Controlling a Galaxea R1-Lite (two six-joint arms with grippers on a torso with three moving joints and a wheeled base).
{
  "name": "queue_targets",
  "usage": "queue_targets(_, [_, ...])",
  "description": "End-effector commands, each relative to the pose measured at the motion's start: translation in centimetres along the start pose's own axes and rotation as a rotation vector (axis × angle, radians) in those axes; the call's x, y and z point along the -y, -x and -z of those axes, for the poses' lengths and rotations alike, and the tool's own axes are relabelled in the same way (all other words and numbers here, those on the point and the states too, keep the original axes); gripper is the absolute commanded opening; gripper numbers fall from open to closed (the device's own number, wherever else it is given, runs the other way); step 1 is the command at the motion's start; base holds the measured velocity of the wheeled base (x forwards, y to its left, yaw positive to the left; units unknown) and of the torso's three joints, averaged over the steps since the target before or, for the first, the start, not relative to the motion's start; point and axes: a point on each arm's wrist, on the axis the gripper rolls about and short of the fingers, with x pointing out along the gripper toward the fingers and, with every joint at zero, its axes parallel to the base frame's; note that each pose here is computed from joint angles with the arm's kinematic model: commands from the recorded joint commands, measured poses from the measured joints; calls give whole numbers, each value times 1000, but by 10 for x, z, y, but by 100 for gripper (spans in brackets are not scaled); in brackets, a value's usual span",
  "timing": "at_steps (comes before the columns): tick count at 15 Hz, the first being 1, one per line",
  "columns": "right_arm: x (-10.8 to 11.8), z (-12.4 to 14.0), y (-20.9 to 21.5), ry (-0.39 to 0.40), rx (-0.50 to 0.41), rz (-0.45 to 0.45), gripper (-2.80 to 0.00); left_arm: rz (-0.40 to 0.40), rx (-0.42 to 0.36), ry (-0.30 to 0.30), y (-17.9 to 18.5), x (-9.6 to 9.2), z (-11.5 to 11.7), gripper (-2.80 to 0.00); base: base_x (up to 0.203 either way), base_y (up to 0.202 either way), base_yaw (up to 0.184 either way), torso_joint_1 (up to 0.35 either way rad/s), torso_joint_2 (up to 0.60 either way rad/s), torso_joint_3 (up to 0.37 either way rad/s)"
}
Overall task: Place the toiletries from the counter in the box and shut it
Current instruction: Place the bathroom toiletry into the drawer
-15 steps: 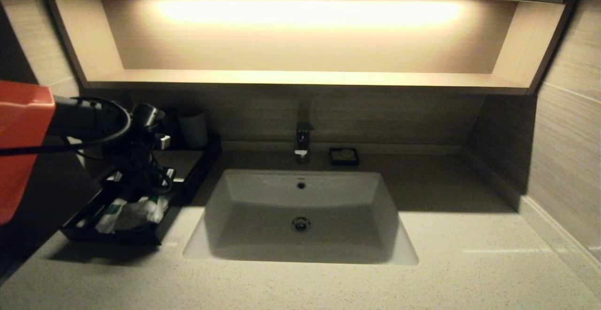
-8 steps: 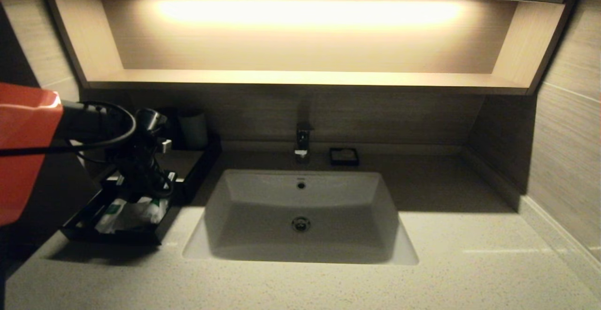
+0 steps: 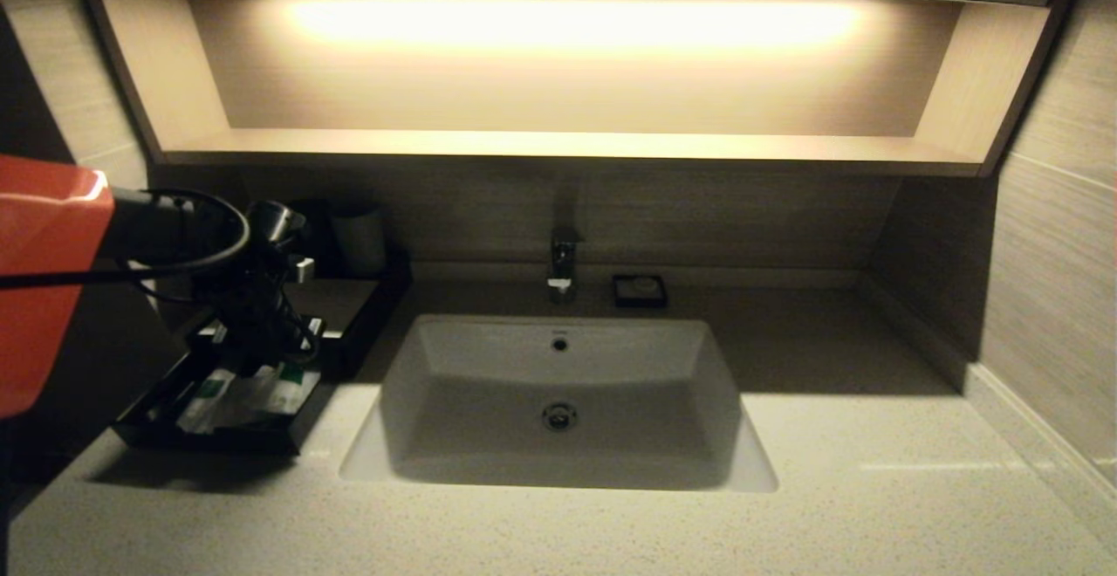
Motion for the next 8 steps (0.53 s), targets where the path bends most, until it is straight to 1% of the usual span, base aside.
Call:
queue_targets(1, [0,0,0,0,-1,0,-280,-2,13,2,9,-1,0,0,0,0,0,0,0,0])
queue_targets(8, [0,0,0,0,-1,0,-280,-7,67,6,44,-8,6,0,0,0,0,0,0,0])
